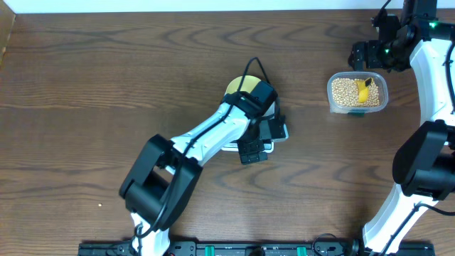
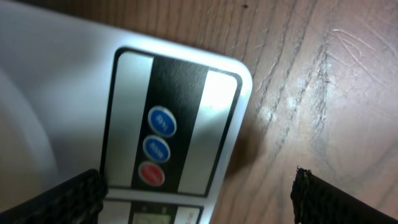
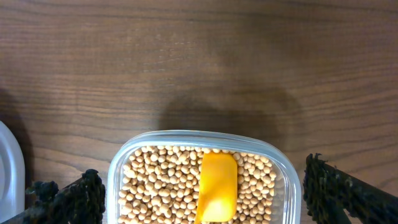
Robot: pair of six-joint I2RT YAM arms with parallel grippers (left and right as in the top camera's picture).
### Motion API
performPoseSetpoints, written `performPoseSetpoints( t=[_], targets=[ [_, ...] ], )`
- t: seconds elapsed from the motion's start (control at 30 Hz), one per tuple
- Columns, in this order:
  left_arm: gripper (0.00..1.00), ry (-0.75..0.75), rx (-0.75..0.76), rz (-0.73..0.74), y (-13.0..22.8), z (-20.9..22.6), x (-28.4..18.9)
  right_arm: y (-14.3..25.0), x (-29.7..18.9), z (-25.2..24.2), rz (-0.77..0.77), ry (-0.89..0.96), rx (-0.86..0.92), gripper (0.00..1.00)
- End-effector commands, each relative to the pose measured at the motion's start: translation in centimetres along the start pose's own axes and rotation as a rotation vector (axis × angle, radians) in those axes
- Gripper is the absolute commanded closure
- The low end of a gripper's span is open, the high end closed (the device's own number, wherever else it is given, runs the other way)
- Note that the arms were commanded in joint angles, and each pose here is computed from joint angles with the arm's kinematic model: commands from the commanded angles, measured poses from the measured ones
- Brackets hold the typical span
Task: Scoop item into bowl and weigh 50g on scale
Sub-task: 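Pull the left gripper back and left away from the scale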
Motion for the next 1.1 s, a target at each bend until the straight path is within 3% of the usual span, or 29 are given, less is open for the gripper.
performPoseSetpoints(
  t=[0.0,0.2,0.43,0.77,1.07],
  targets=[
    [0.03,-0.047,-0.100,-0.083,-1.0,-0.2,-3.8,-0.3,-0.2,0.0,-0.007,0.000,0.002,0.01],
    [0.03,-0.118,-0.160,-0.152,-0.3,-0.5,-9.6,-0.3,-0.2,0.0,-0.007,0.000,0.002,0.01],
    [0.02,-0.223,-0.275,-0.282,3.1,1.4,-16.2,-0.3,-0.2,0.0,-0.007,0.000,0.003,0.01],
    [0.02,-0.365,-0.503,-0.300,10.4,8.1,-17.7,-0.3,-0.2,0.0,-0.007,0.000,0.002,0.01],
    [0.03,-0.439,-0.656,-0.288,16.8,13.9,-15.4,-0.2,-0.2,0.0,-0.007,0.000,0.002,0.01]
  ],
)
Point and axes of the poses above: each gripper's point midway between its finger pads, its own x axis out along the fingers, its own z axis along the line the jaws close on, y = z × x, the point moved 1 cm from there along -x, back along the fingers, and after that the axes turned 7 degrees about x, right-handed, at the moved point
